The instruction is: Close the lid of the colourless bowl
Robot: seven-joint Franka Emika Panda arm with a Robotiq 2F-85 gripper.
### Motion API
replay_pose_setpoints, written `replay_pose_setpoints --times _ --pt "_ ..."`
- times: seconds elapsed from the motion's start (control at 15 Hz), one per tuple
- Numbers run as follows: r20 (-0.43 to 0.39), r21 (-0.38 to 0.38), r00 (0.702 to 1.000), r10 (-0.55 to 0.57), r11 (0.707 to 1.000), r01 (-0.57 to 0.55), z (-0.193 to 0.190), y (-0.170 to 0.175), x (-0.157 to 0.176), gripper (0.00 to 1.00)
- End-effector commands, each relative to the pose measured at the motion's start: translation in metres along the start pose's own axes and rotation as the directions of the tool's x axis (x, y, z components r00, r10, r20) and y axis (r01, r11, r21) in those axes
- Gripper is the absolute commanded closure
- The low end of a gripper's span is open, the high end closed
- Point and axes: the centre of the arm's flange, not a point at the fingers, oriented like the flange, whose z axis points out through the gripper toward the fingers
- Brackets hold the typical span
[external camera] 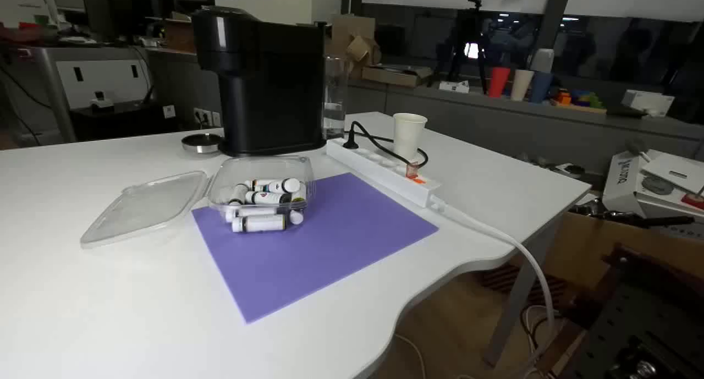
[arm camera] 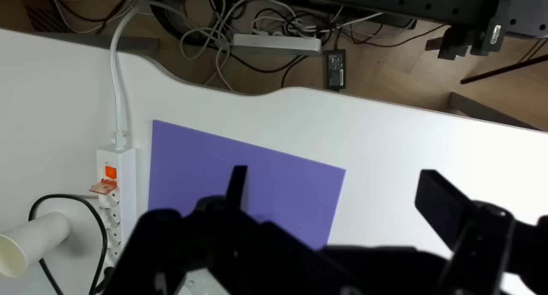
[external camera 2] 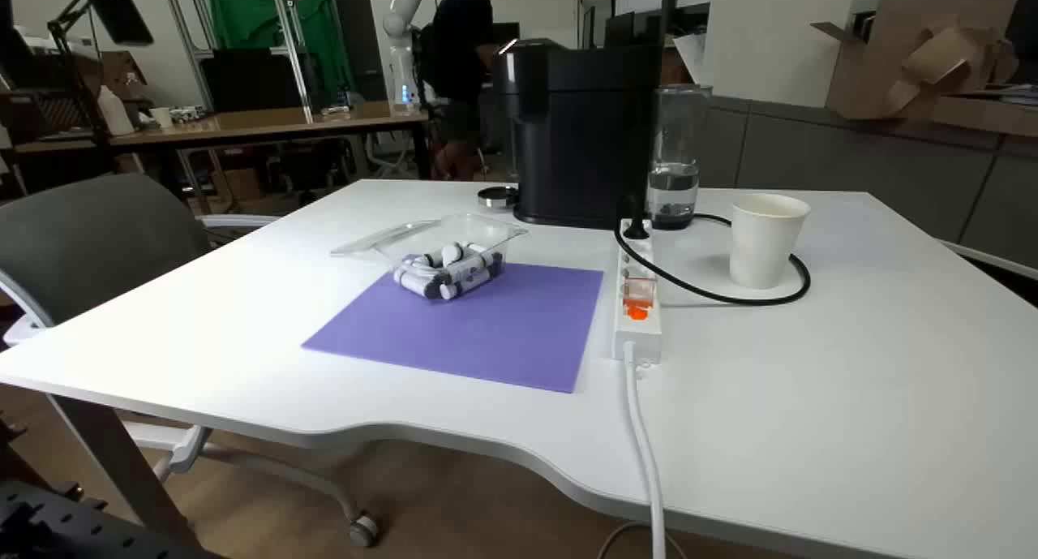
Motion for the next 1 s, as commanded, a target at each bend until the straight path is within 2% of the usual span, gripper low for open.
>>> replay_pose_setpoints --times 0.0,0.67,0.8,0.93 --pt "0.000 0.000 1.000 0.000 1.000 0.000 0.000 0.000 0.000 0.00" --pt "0.000 0.000 1.000 0.000 1.000 0.000 0.000 0.000 0.000 0.00" --pt "0.020 -0.004 0.999 0.032 0.999 -0.032 0.012 0.008 0.013 0.00" --pt "0.055 0.031 0.998 0.015 0.999 -0.017 0.026 0.019 0.029 0.00"
